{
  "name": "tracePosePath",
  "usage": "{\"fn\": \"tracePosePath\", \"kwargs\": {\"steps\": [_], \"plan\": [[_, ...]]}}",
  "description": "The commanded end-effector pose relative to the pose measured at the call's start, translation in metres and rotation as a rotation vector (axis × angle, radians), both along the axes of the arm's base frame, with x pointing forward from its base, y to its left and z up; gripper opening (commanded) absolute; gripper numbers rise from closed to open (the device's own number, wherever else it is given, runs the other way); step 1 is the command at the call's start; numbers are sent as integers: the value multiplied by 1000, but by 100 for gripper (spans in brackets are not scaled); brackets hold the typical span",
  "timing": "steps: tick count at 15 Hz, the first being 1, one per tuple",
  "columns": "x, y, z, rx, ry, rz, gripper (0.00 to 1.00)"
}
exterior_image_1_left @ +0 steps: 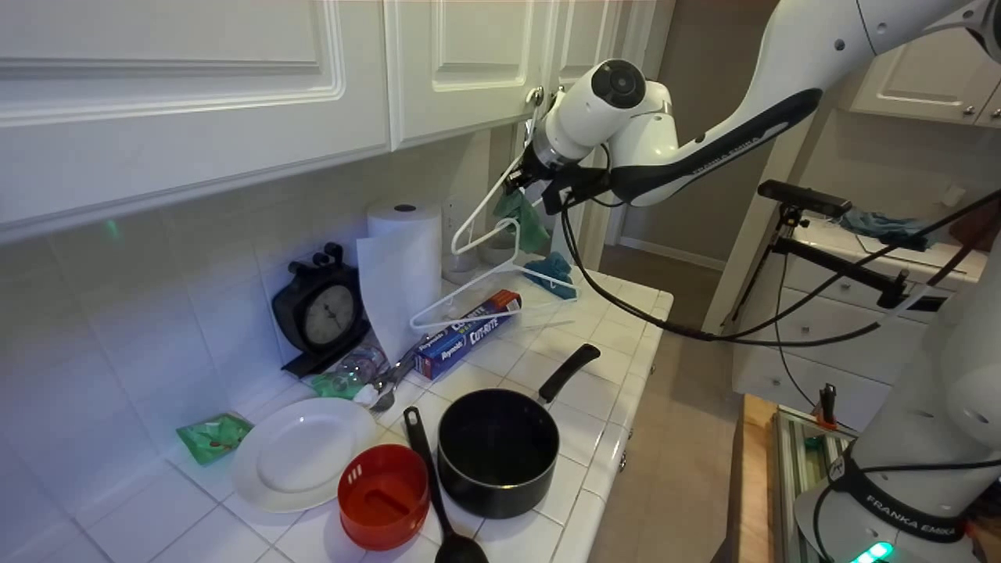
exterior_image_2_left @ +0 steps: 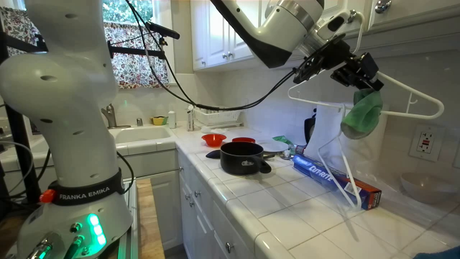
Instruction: Hang the green towel on the top hanger.
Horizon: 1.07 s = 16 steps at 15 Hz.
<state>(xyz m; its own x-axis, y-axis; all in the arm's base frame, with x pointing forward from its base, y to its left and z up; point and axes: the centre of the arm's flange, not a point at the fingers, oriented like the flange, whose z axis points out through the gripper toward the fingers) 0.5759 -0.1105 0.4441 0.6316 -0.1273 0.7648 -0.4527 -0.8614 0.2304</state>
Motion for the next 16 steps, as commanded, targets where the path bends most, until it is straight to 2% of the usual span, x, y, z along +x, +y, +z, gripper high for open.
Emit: {"fn": "tracePosePath", "kwargs": {"steps": [1,4,5,11,16], "plan": [[8,1,-6,5,-8,-11,76],[6,3,-7,20,5,-12,97],[4,5,-5,38,1,-16,100],[-7,18,-1,132,-32,6,100],[-30,27,-5,299,12,-4,100]]}}
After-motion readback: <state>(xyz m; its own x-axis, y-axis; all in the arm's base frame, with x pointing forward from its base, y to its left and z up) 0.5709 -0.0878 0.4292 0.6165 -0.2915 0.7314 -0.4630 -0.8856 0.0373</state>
